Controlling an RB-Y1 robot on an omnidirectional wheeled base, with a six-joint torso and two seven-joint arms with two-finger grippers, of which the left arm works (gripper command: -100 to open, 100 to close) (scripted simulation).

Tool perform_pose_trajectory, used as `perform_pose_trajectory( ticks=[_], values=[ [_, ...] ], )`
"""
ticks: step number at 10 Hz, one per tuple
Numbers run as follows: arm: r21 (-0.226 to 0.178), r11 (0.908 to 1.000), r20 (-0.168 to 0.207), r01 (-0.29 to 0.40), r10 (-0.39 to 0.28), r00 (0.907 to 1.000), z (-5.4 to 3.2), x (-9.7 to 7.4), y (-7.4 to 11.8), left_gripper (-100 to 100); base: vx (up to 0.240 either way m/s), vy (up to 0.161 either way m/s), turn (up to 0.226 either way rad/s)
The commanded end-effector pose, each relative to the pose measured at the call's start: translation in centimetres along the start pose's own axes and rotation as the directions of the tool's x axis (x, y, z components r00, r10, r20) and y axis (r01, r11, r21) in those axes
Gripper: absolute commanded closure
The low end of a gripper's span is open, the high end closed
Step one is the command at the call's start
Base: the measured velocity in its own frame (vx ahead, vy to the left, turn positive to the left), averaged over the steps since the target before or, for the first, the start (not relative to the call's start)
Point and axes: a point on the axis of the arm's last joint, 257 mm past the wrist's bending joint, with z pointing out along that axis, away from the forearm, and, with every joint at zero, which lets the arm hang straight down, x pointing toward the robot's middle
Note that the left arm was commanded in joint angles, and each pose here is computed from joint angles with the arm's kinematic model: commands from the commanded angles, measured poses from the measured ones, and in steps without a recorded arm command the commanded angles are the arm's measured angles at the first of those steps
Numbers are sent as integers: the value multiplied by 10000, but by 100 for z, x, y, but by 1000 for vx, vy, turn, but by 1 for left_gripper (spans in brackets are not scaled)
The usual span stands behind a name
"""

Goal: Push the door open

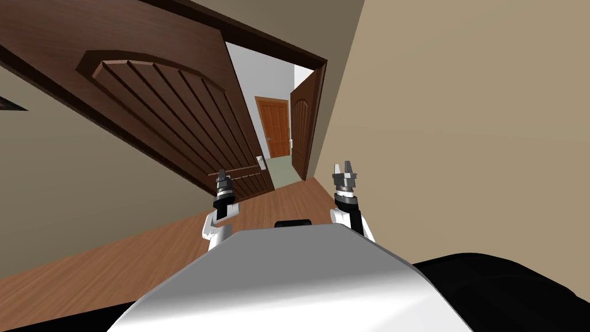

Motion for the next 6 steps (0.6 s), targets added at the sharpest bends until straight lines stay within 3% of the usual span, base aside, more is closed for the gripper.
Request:
perform_pose_trajectory(
  ticks=[1, 6],
  values=[
    [-350, 9994, 317, -76, 87, 9995, 32, -122, 161, -100, 67, 70, -207],
    [-1414, 9899, 1260, -6, 186, 9919, 31, -448, 641, -100, 53, 78, -204]
  ],
)
